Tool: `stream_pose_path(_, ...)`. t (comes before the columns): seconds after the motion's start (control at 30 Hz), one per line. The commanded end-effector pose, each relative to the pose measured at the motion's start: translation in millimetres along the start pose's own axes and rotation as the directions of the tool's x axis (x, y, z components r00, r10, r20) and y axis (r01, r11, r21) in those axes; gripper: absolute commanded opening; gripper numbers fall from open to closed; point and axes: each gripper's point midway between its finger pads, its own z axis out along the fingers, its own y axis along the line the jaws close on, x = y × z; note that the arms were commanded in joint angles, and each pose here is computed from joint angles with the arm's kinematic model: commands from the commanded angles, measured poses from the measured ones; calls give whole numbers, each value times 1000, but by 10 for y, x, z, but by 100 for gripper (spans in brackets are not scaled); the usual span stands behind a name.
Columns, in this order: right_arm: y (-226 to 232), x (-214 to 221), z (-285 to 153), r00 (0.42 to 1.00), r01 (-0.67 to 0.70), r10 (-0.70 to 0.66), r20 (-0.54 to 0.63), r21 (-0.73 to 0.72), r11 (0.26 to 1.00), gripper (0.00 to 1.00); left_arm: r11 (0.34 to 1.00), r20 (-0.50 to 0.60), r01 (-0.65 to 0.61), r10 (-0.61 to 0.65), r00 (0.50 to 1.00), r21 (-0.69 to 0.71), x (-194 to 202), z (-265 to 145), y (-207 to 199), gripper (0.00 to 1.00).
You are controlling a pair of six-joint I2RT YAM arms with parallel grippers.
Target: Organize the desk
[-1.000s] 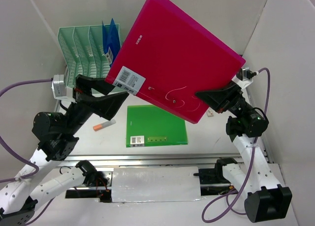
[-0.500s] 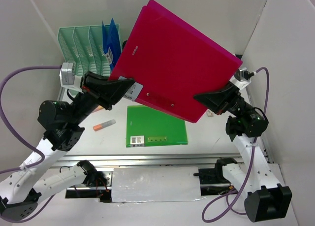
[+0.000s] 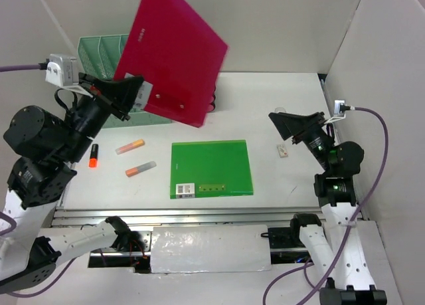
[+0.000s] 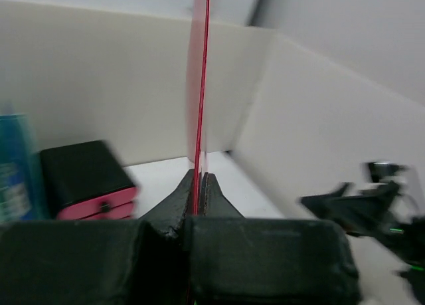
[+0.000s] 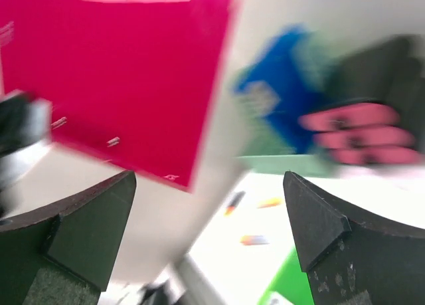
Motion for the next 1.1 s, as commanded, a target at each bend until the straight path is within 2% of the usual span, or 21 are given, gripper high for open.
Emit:
stream_pose_path(0.0,-793,-28,-293,991,127,-129,-27,455,881,100,921,-124,-231,201,972,-314,13,-210,657,0)
stream_pose_path(0.03,-907,-30,-403,992,122,-127,-28,534,837,100,896,-153,-274,234,960,-350,17,-235,746,0)
stream_pose_path(0.13,-811,-128,-506,981,180,-191,-39,563,807,100,796,-243,-386,305,921,-465,9,-428,1038,0)
stream_pose_path(0.3,-618,-137,-551,974,219,-218,-65,532,818,100,645,-391,-502,321,862,-577,175,-691,1393,0)
stream_pose_path(0.33,-581,-114,-551,974,220,-214,-73,518,826,100,587,-440,-540,320,839,-604,243,-761,1503,0)
stream_pose_path(0.47,-473,-63,-499,977,214,-200,-81,459,862,100,501,-487,-597,347,802,-627,322,-749,1702,0)
stream_pose_path(0.5,-473,-43,-489,978,207,-191,-82,451,868,100,559,-463,-577,348,815,-595,352,-607,1691,0)
stream_pose_path(0.53,-468,-32,-479,979,202,-184,-84,444,873,100,591,-464,-571,343,817,-570,363,-519,1732,0)
stream_pose_path(0.57,-458,-9,-465,980,199,-176,-94,433,879,100,556,-479,-553,290,829,-620,336,-508,2090,0)
stream_pose_path(0.6,-453,0,-456,980,198,-172,-100,429,881,100,597,-451,-518,274,850,-613,239,-439,2139,0)
stream_pose_path(0.63,-445,-4,-454,979,202,-174,-105,427,881,100,691,-456,-484,245,855,-537,347,-292,2115,0)
stream_pose_path(0.67,-437,-8,-453,978,207,-177,-107,425,881,100,687,-461,-470,218,860,-553,349,-258,2289,0)
stream_pose_path(0.8,-376,-22,-470,976,218,-193,-101,414,884,100,722,-417,-430,214,884,-542,265,-59,2355,0)
stream_pose_path(0.87,-350,-7,-452,978,210,-184,-103,397,893,100,780,-404,-376,173,898,-500,358,105,2386,0)
stream_pose_path(0.97,-343,19,-413,978,205,-173,-117,377,903,100,834,-382,-319,143,913,-450,438,317,2363,0)
stream_pose_path(1.07,-354,31,-402,979,201,-169,-117,371,907,100,835,-360,-299,132,924,-462,444,427,2445,0)
